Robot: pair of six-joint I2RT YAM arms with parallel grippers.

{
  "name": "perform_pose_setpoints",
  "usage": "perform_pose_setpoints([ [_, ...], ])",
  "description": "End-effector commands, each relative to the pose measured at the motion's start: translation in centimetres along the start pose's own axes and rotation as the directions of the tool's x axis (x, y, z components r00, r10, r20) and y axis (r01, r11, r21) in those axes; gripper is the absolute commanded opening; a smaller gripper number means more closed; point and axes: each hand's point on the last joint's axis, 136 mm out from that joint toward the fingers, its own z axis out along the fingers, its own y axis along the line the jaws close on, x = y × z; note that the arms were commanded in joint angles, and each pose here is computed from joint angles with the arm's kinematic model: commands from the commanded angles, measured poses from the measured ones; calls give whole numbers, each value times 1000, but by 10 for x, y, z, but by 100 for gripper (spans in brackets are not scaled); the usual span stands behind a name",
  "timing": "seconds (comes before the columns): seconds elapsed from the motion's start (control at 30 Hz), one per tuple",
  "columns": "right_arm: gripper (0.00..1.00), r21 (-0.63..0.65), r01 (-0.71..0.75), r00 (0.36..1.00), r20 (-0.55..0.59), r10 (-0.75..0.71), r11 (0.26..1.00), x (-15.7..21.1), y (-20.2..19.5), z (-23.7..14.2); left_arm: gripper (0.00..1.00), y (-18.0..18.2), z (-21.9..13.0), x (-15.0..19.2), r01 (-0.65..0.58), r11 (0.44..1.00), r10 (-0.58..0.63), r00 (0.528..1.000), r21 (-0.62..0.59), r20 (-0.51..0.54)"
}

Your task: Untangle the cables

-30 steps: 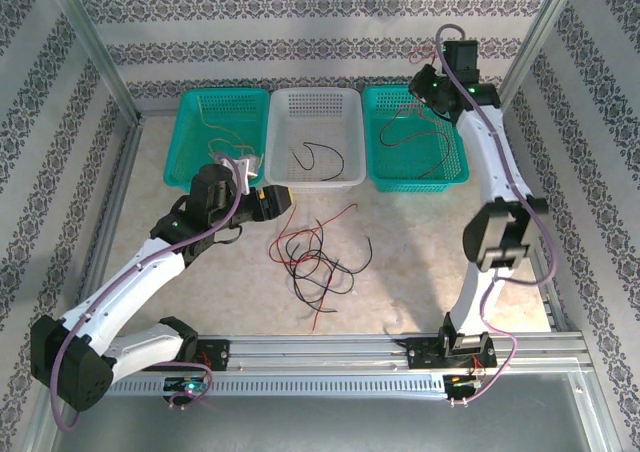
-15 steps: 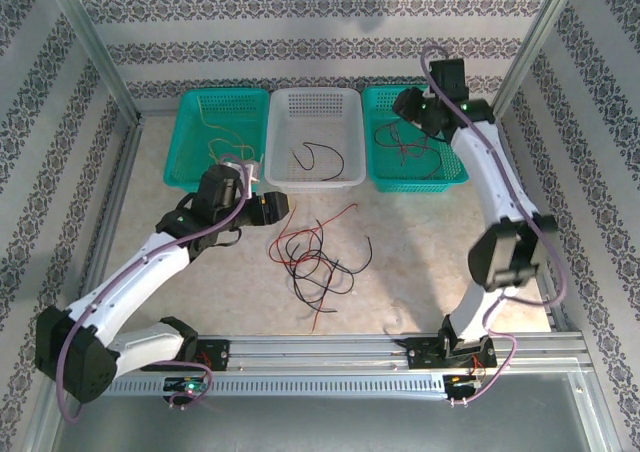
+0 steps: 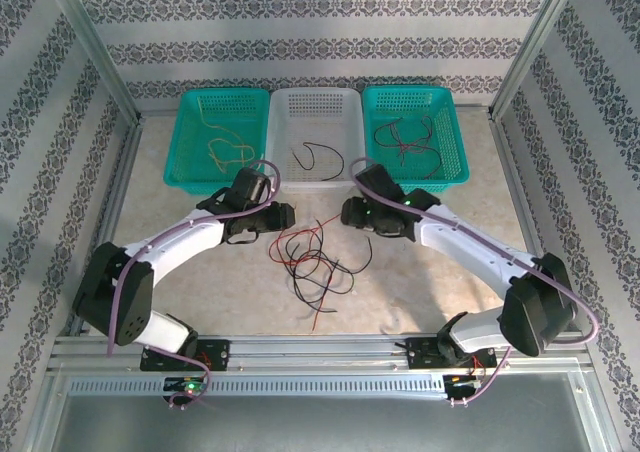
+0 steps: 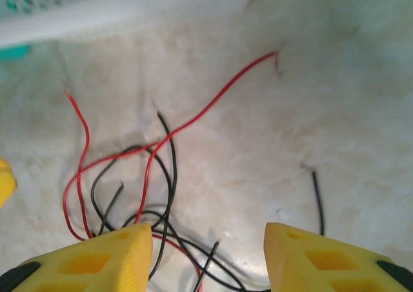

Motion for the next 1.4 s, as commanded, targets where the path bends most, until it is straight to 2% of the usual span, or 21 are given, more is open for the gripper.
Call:
perform_pose_setpoints([
  [0.0,52,-15,-48,998,44,48,999,2,18,17,41,-10,-6,-16,8,999,-11,998,43,69],
  [0.13,56,-26,-147,988,44,149,989,1,21,45,40,-8,-13,-15,5,1000,-8,997,29,75],
  [0.27,55,1,-247,969,32,247,969,-4,18,77,40,-2,-24,-6,7,1000,-7,997,10,76],
  [0.63,47,11,-300,954,15,300,954,-20,16,131,43,5,-69,3,-33,999,38,989,-36,141],
  [0.73,35,18,-284,959,10,284,959,-21,13,136,43,1,-75,1,-44,999,47,988,-26,150],
  [0.83,13,22,-258,966,4,258,966,-19,12,135,44,-3,-77,-2,-49,999,50,986,-13,158],
  [0.87,6,27,-250,968,6,249,968,-18,11,131,45,-5,-78,-4,-51,999,51,986,-7,161],
  [0.93,0,7,-214,977,22,214,977,-21,15,118,47,-10,-77,-6,-56,998,53,985,12,162],
  [1.03,0,-35,-112,992,60,114,993,-25,33,85,49,-19,-74,-10,-64,996,55,986,57,160],
  [1.17,0,-98,53,991,127,-40,994,-31,63,26,54,-49,-74,-15,-103,974,68,983,203,169],
  [1.27,0,-152,129,975,198,-98,980,-41,82,-24,57,-80,-84,-26,-162,933,92,971,322,222],
  [1.37,0,-247,173,958,267,-104,953,-56,104,-73,63,-119,-106,-38,-261,857,128,943,444,307],
])
